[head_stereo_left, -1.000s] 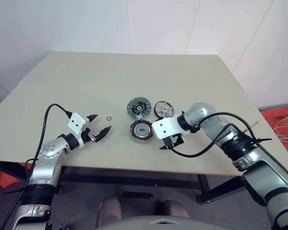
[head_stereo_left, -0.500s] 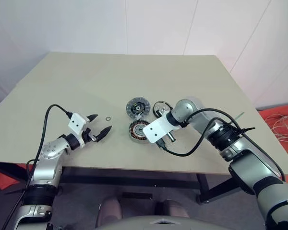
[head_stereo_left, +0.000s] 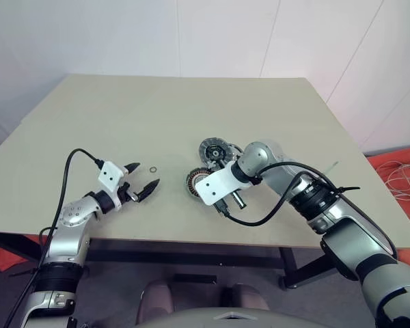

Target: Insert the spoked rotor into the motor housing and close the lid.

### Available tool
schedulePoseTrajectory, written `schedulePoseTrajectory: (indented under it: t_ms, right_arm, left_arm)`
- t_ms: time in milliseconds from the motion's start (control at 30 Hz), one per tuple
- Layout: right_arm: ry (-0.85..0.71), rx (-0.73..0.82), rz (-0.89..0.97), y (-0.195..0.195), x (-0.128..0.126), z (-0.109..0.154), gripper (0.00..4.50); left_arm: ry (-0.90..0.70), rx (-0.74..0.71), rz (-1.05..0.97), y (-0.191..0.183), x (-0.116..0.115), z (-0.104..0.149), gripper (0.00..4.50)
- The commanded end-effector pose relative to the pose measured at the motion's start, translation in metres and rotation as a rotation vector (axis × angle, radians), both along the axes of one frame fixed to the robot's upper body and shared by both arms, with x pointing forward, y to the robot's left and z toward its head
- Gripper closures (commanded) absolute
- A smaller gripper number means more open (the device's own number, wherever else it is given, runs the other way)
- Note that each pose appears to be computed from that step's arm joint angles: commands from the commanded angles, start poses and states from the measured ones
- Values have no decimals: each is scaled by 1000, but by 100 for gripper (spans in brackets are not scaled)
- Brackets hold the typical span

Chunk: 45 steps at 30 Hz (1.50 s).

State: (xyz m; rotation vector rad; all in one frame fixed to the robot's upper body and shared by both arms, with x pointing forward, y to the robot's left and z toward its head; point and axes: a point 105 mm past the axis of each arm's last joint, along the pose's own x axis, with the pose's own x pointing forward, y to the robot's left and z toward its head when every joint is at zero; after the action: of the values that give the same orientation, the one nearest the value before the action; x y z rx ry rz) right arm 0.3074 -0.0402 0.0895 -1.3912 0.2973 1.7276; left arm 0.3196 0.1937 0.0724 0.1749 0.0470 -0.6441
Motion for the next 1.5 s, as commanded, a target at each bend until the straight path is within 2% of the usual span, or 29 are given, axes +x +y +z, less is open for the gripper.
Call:
schedulePoseTrajectory:
  t_ms: [33,200,700,900,1000,1067,1167,1267,1333,1500]
  right_arm:
    - [-29,32,119,12,-11,17,446]
    - [-32,12,177,11,-15,17,446]
    - [-126,-93,325,-4,-4,12,446]
    - [-116,-59,295,0,2,21,446]
    - [-96,-44,272,3,2,24,386]
    - [-78,-41,259,4,0,26,326]
    - [-67,-28,254,7,-3,29,215]
    - [-72,19,243,11,-6,38,114]
    - [-55,54,214,9,-7,48,54]
    - [-11,173,60,-8,-2,73,54]
  left_arm:
    - [-49,4,-12,-3,4,11,0]
    - [-50,4,-10,-3,4,12,0]
    - [-58,1,-9,-5,6,16,0]
    - [-13,-20,-9,-7,6,13,0]
    - [20,-39,-3,-7,6,12,0]
    - [40,-58,3,-7,6,13,0]
    - [86,-82,24,-6,7,11,0]
    - [246,-122,80,-2,8,1,0]
    - [278,-175,86,-2,8,6,0]
    - [271,-165,99,0,9,10,0]
